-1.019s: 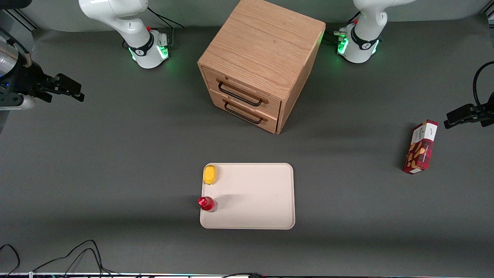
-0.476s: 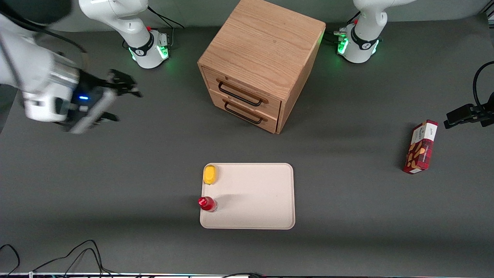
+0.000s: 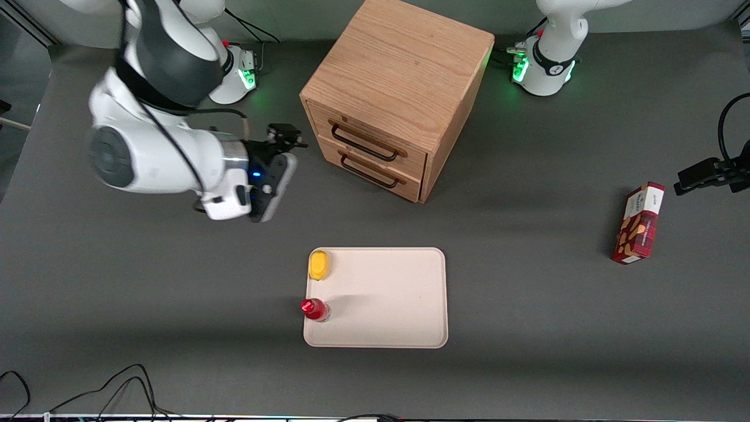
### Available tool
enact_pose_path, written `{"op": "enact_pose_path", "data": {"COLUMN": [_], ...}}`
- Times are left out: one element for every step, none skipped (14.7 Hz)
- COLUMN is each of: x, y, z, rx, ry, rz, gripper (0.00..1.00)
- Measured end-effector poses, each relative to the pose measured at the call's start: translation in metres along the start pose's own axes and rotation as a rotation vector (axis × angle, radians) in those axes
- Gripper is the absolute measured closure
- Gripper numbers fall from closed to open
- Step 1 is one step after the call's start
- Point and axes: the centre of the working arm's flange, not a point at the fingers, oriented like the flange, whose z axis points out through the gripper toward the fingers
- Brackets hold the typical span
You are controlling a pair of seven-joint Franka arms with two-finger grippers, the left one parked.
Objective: Open upper drawer
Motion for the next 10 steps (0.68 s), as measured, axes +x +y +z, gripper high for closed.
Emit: {"op": "enact_pose_path", "data": {"x": [0.010,0.019,0.026,0.032,0.037,0.039,0.041,0.043,0.043,0.044], "y": [-0.001,-0.002,-0.003,-0.003,-0.003,-0.004,-0.006,-0.010,-0.014,-0.018], "z": [0.021,0.039,0.054,0.066,0.076,0.085,0.095,0.104,0.113,0.121], "rx": [0.026,0.045,0.055,0.060,0.059,0.059,0.060,0.062,0.065,0.069], "ry": [-0.020,-0.037,-0.044,-0.045,-0.043,-0.042,-0.043,-0.049,-0.056,-0.063], "rz": [-0.015,-0.026,-0.033,-0.039,-0.041,-0.043,-0.045,-0.045,-0.043,-0.044], "gripper": [0.00,0.00,0.00,0.00,0.00,0.00,0.00,0.00,0.00,0.00]}}
